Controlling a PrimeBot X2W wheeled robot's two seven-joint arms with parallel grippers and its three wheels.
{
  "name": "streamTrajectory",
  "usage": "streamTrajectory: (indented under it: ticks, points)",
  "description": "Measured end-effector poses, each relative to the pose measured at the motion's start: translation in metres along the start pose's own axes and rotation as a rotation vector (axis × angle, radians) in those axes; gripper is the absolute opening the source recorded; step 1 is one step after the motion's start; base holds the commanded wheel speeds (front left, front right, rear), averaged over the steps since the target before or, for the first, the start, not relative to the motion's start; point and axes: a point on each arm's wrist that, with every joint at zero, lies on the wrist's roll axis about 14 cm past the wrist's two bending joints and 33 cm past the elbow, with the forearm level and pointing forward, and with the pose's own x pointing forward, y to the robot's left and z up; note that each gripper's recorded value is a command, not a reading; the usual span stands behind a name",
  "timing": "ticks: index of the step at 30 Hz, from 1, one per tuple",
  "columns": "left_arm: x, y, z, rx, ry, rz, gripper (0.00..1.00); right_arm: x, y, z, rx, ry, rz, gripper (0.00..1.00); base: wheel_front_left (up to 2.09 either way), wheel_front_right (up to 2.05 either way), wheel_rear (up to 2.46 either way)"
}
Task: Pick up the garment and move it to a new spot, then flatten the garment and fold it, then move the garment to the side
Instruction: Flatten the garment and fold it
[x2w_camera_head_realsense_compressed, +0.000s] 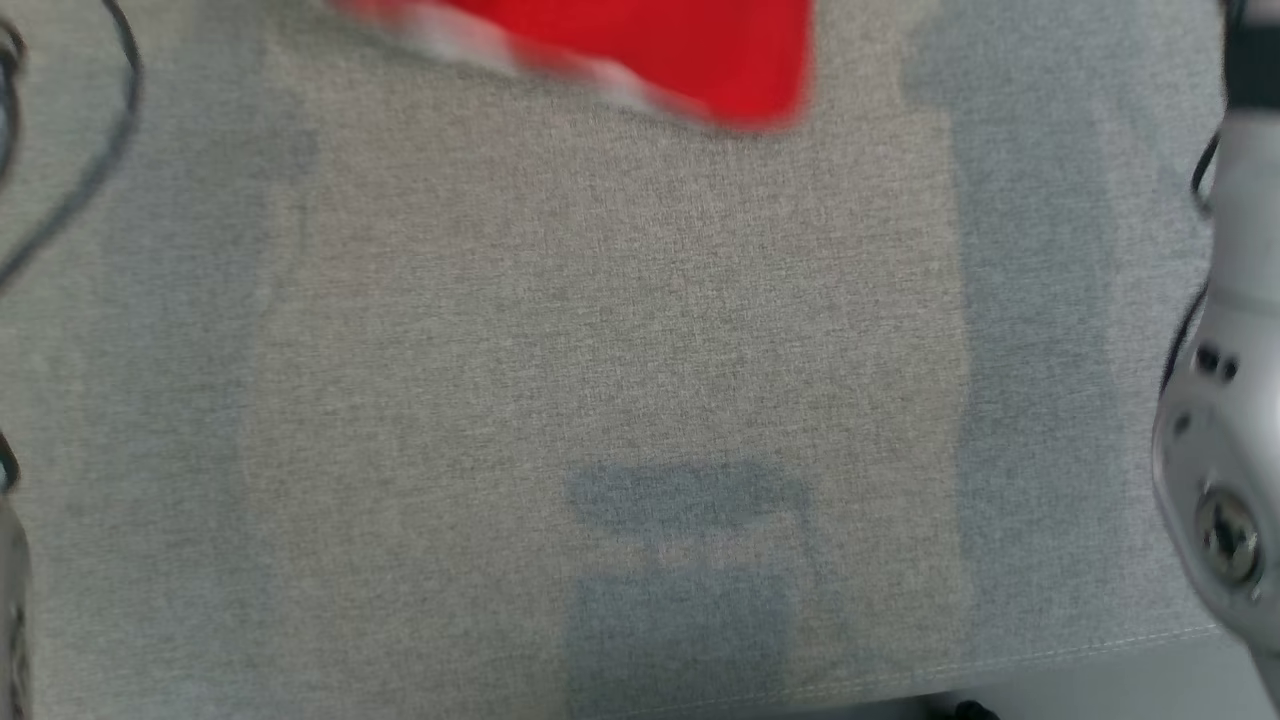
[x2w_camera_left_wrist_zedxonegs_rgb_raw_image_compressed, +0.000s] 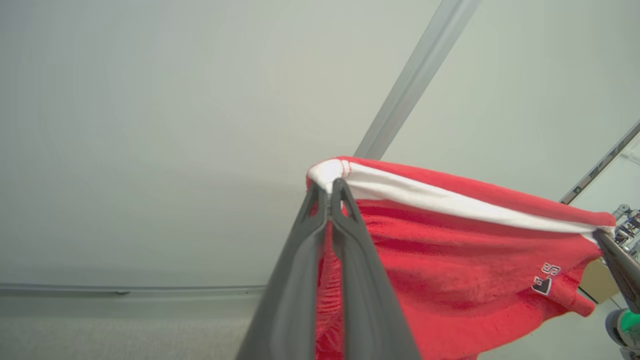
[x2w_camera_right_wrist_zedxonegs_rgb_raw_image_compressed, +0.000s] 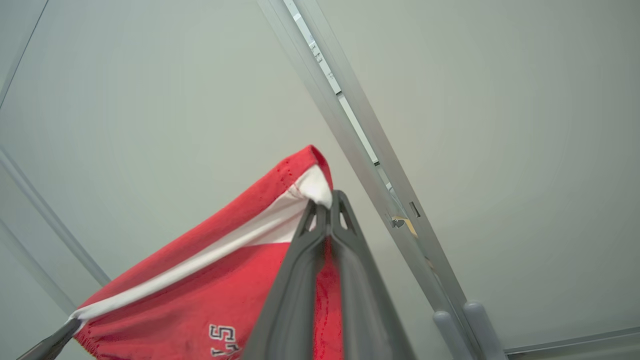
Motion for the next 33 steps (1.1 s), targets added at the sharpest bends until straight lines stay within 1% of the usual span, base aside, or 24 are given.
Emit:
streamTrajectory:
  ticks: [2, 3, 4, 6, 9, 10, 12, 15, 17, 18, 20, 21, 23, 25, 29, 33]
  points:
    - [0.02, -0.007, 0.018, 0.028, -0.128, -0.053, 0.0, 0.021, 0.004, 0.023, -0.014, -0.141, 0.006, 0.0, 0.0, 0.0, 0.0]
    - [0.027, -0.01, 0.02, 0.029, -0.179, -0.08, 0.0, 0.029, 0.004, 0.029, -0.015, -0.186, 0.007, 0.0, 0.0, 0.0, 0.0]
    - [0.034, -0.01, 0.012, 0.031, -0.186, -0.105, 0.0, 0.035, 0.004, 0.024, -0.022, -0.19, 0.015, 0.0, 0.0, 0.0, 0.0]
    - [0.041, -0.001, -0.015, 0.015, -0.164, -0.12, 0.0, 0.039, -0.001, -0.008, 0.025, -0.123, 0.013, 0.0, 0.0, 0.0, 0.0]
    - [0.042, 0.019, -0.061, 0.02, -0.086, -0.106, 0.0, 0.028, -0.016, -0.076, 0.024, 0.042, -0.013, 0.0, 0.0, 0.0, 0.0]
    - [0.039, 0.029, -0.079, 0.019, -0.047, -0.089, 0.0, 0.02, -0.026, -0.096, 0.027, 0.095, -0.032, 0.0, 0.0, 0.0, 0.0]
    - [0.028, 0.044, -0.117, -0.03, 0.013, -0.062, 0.0, -0.002, -0.048, -0.132, 0.036, 0.201, -0.074, 0.0, 0.0, 0.0, 0.0]
    - [0.002, 0.05, -0.162, -0.118, 0.085, -0.055, 0.0, -0.045, -0.07, -0.172, 0.074, 0.34, -0.109, 0.0, 0.0, 0.0, 0.0]
    - [-0.017, 0.054, -0.176, -0.162, 0.102, -0.046, 0.0, -0.071, -0.079, -0.177, 0.121, 0.386, -0.121, 0.0, 0.0, 0.0, 0.0]
    - [-0.027, 0.053, -0.183, -0.177, 0.116, -0.047, 0.0, -0.084, -0.081, -0.179, 0.127, 0.413, -0.118, 0.0, 0.0, 0.0, 0.0]
    - [-0.049, 0.05, -0.193, -0.219, 0.132, -0.046, 0.0, -0.113, -0.084, -0.178, 0.18, 0.449, -0.126, 0.0, 0.0, 0.0, 0.0]
    - [-0.049, 0.05, -0.193, -0.219, 0.132, -0.046, 0.0, -0.113, -0.084, -0.178, 0.18, 0.449, -0.126, 0.0, 0.0, 0.0, 0.0]
    - [-0.072, 0.045, -0.2, -0.221, 0.15, -0.057, 0.0, -0.142, -0.089, -0.174, 0.212, 0.484, -0.143, 0.0, 0.0, 0.0, 0.0]
    - [-0.095, 0.041, -0.206, -0.254, 0.165, -0.051, 0.0, -0.169, -0.092, -0.168, 0.232, 0.505, -0.164, 0.0, 0.0, 0.0, 0.0]
    - [-0.142, 0.025, -0.215, -0.283, 0.204, -0.046, 0.0, -0.223, -0.089, -0.16, 0.258, 0.561, -0.202, 0.0, 0.0, 0.0, 0.0]
    - [-0.195, 0.006, -0.224, -0.38, 0.238, 0.001, 0.0, -0.271, -0.078, -0.146, 0.307, 0.585, -0.236, 0.0, 0.0, 0.0, 0.0]
